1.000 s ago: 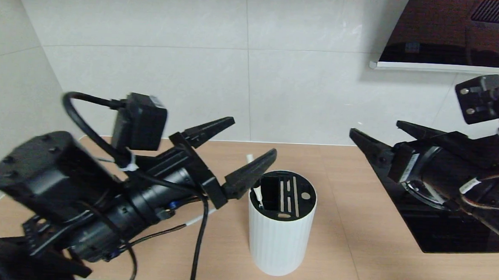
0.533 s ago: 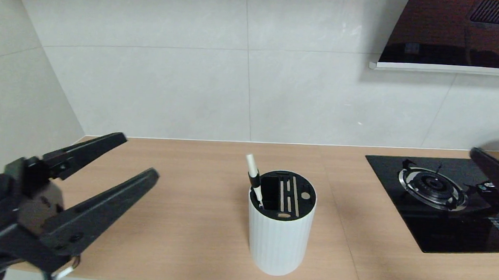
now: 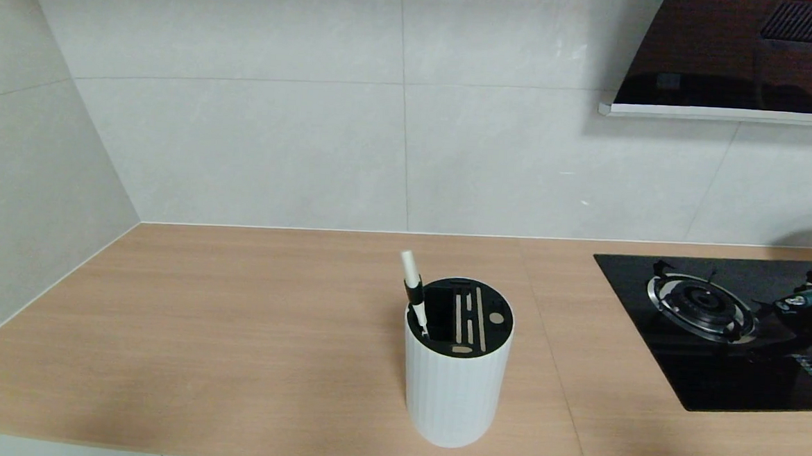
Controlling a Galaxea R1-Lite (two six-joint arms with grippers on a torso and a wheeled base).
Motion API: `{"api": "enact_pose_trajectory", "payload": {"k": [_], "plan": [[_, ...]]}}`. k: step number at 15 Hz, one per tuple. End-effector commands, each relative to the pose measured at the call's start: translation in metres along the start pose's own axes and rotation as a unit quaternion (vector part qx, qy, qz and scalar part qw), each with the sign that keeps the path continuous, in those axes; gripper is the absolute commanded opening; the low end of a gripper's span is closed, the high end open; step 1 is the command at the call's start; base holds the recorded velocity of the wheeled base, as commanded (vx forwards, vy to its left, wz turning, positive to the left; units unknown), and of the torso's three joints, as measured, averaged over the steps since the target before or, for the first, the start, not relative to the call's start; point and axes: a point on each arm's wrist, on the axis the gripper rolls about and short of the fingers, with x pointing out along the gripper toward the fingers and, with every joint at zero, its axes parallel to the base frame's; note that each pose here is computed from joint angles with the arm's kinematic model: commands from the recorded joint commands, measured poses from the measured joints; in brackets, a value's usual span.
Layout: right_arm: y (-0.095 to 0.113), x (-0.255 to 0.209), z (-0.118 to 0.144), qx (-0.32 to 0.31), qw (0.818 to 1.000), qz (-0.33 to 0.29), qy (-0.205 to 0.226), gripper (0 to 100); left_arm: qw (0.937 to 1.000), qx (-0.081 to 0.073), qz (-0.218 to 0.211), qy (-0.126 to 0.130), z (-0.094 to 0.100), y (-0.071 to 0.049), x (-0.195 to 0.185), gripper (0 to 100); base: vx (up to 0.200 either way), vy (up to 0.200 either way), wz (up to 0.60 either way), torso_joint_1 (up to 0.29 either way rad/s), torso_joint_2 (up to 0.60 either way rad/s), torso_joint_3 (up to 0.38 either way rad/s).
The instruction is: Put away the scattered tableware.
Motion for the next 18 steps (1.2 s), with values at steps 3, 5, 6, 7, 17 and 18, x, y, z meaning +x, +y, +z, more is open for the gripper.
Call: {"api": "enact_pose_trajectory", "payload": {"k": [3,5,6,7,17,18], "plan": [[-0.003,-0.035,-0.011,-0.031,0.995,-0.069,-0.07,100,0.9869,0.045,0.108,-0.111,-0.011,-0.01,-0.033,100,0.0,0.0,0.0,0.0,0.0,0.0],[-0.002,-0.03,-0.021,-0.033,0.993,-0.099,-0.053,100,0.9804,0.088,0.128,-0.121,-0.038,-0.01,-0.038,100,0.0,0.0,0.0,0.0,0.0,0.0],[0.001,-0.031,-0.028,-0.038,0.99,-0.123,-0.053,100,0.9771,0.102,0.149,-0.113,-0.052,-0.005,-0.036,100,0.0,0.0,0.0,0.0,0.0,0.0],[0.003,-0.036,-0.033,-0.043,0.987,-0.139,-0.063,100,0.9751,0.101,0.173,-0.096,-0.058,-0.001,-0.035,100,0.0,0.0,0.0,0.0,0.0,0.0],[0.009,-0.023,-0.102,-0.036,0.992,-0.108,0.046,100,0.956,0.099,0.261,0.09,-0.095,0.011,-0.039,100,0.0,0.0,0.0,0.0,0.0,0.0],[0.01,-0.023,-0.103,-0.017,0.995,-0.086,0.043,100,0.956,0.099,0.261,0.09,-0.095,0.011,-0.039,100,0.0,0.0,0.0,0.0,0.0,0.0]]}}
